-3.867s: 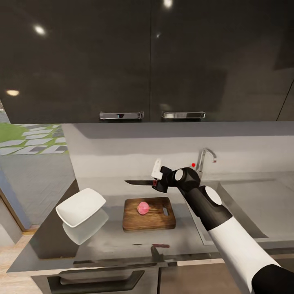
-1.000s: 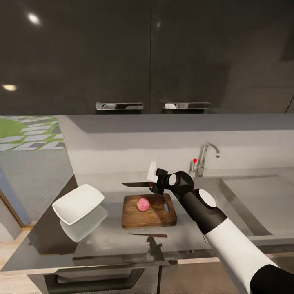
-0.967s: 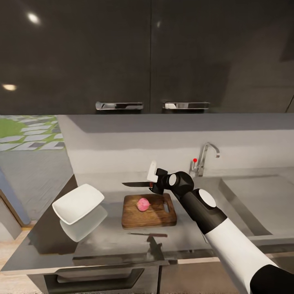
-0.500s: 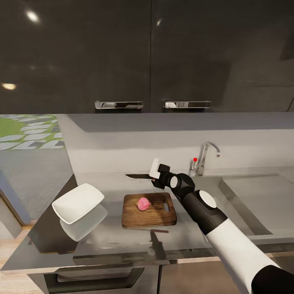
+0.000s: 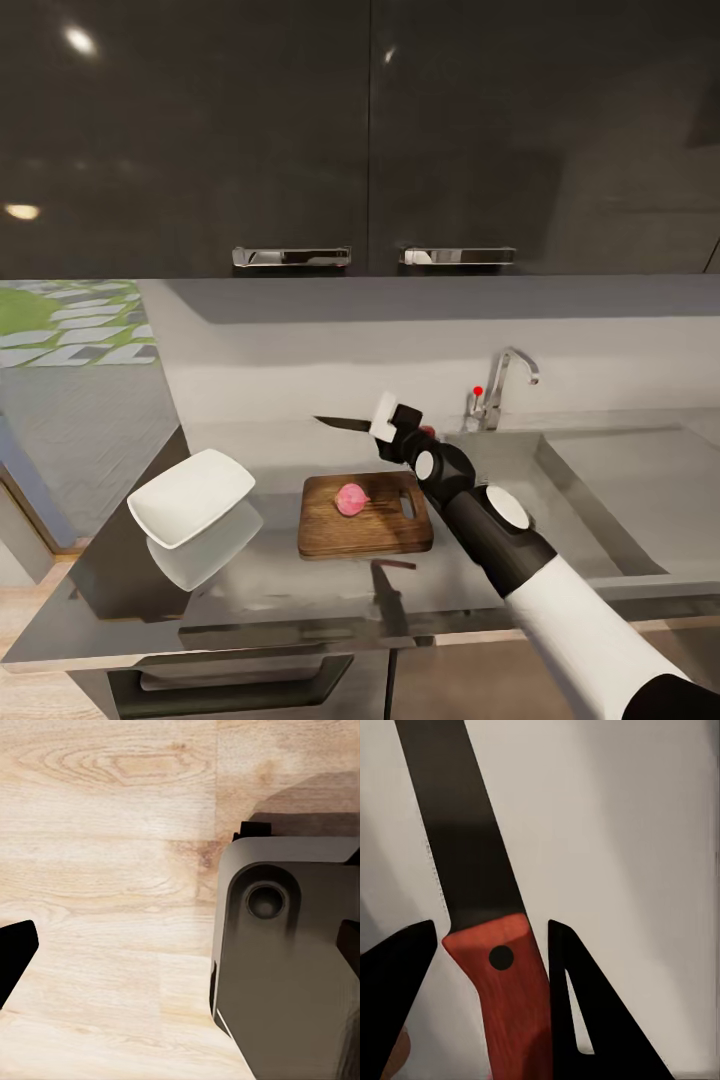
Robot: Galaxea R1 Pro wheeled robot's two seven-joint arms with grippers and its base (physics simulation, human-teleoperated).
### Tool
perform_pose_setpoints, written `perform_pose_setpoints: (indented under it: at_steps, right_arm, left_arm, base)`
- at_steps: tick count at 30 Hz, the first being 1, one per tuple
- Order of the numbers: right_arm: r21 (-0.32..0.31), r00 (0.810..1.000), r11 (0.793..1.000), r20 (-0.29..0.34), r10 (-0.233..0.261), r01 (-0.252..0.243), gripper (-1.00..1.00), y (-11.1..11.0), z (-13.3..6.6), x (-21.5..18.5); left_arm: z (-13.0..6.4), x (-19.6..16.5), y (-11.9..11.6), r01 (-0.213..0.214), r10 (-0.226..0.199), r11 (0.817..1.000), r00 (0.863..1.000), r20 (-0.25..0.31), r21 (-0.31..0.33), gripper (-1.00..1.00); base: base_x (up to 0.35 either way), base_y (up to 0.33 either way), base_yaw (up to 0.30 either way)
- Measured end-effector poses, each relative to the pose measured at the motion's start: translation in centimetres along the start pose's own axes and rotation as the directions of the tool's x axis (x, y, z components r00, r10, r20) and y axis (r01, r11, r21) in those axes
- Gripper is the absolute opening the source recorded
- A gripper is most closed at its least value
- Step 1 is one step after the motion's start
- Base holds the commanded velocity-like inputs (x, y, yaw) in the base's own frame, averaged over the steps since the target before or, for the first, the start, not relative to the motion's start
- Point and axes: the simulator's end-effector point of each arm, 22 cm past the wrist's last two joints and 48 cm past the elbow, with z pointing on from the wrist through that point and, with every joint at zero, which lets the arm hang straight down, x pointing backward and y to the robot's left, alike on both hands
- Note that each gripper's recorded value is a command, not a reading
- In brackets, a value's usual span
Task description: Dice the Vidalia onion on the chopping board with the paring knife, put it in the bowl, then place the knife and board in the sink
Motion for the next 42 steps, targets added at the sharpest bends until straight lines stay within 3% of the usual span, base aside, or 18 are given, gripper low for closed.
perform_pose_setpoints:
  at_steps: [6,12,21,33,42]
  right_arm:
    - [0.024,0.999,1.000,0.046,-0.014,0.013,-1.00,0.4,-0.1,-0.7]
    - [0.004,0.998,1.000,0.057,-0.012,0.012,-1.00,1.4,-0.2,-0.8]
    - [-0.059,0.996,0.998,0.079,0.037,-0.033,-1.00,2.9,-0.2,-1.4]
    - [-0.048,0.996,0.998,0.082,0.041,-0.037,-1.00,2.6,-0.2,-1.4]
    - [-0.041,0.996,0.999,0.082,0.028,-0.024,-1.00,2.5,-0.3,-1.4]
  left_arm:
    - [-0.1,0.0,-0.7,-0.001,0.001,1.000,1.000,-0.001,0.009,1.00]
    - [-0.2,0.0,-1.0,-0.002,0.002,1.000,1.000,0.000,0.013,1.00]
    - [-0.2,0.0,-1.1,-0.002,0.002,1.000,1.000,-0.001,0.015,1.00]
    - [-0.2,0.1,-1.2,-0.002,0.002,1.000,1.000,-0.001,0.015,1.00]
    - [-0.2,-1.0,-1.1,0.007,-0.008,1.000,0.999,0.047,0.015,1.00]
  base:
    - [0.000,0.000,0.000]
    - [0.000,0.000,0.000]
    - [-0.047,-0.043,0.000]
    - [-0.079,-0.060,0.000]
    - [-0.002,-0.001,0.000]
